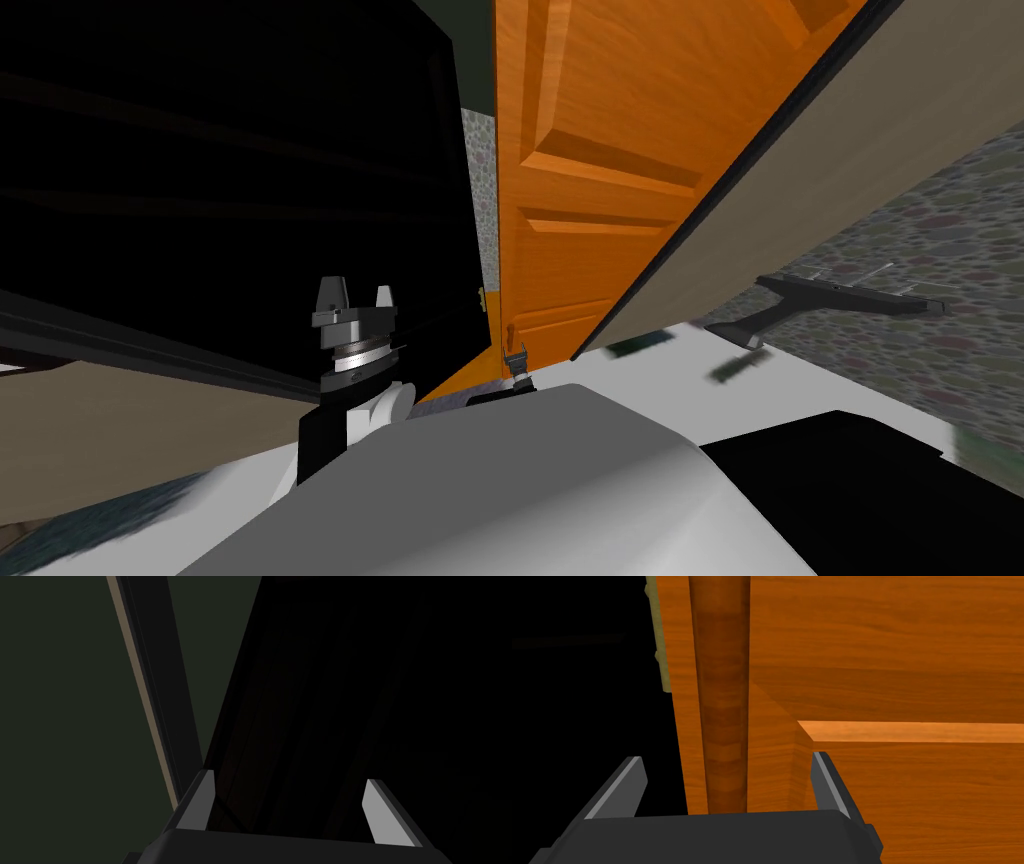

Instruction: Push the door open

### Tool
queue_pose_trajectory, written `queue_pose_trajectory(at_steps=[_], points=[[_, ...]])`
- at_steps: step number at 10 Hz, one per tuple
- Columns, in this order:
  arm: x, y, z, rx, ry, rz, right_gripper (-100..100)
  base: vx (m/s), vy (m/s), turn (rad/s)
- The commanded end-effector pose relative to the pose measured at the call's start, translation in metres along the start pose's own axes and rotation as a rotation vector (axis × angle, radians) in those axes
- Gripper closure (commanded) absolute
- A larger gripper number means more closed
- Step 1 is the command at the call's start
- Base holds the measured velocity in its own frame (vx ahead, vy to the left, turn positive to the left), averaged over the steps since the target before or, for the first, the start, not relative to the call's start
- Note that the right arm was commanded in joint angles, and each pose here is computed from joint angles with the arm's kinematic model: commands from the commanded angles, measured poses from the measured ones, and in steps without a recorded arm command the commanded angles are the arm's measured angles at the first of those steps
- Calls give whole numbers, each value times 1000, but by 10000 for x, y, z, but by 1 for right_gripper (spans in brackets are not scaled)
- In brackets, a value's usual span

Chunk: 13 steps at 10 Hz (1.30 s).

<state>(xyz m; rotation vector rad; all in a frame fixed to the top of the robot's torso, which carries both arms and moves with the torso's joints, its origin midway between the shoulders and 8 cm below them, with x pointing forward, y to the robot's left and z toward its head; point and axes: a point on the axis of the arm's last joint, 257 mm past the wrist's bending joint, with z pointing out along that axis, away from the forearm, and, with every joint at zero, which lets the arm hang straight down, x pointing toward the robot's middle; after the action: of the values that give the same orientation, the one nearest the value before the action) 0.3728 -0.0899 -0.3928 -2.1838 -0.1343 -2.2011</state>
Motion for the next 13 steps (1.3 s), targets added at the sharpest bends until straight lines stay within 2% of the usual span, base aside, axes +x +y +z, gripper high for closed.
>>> queue_pose_trajectory(at_steps=[1, 3, 4, 9, 10, 13], points=[[1, 7, 13, -6, 1, 9, -100, 183, 28, 30], [4, 1, 17, -7, 1, 11, -100, 119, 12, 11], [4, 1, 17, -7, 1, 11, 100, -9, 0, -4], [4, 1, 17, -7, 1, 11, 100, -7, 1, 4], [-14, 165, 65, -37, -1, 2, 100, 9, 8, 171], [-44, 417, 106, -85, -5, -12, 100, 10, 3, 147]])
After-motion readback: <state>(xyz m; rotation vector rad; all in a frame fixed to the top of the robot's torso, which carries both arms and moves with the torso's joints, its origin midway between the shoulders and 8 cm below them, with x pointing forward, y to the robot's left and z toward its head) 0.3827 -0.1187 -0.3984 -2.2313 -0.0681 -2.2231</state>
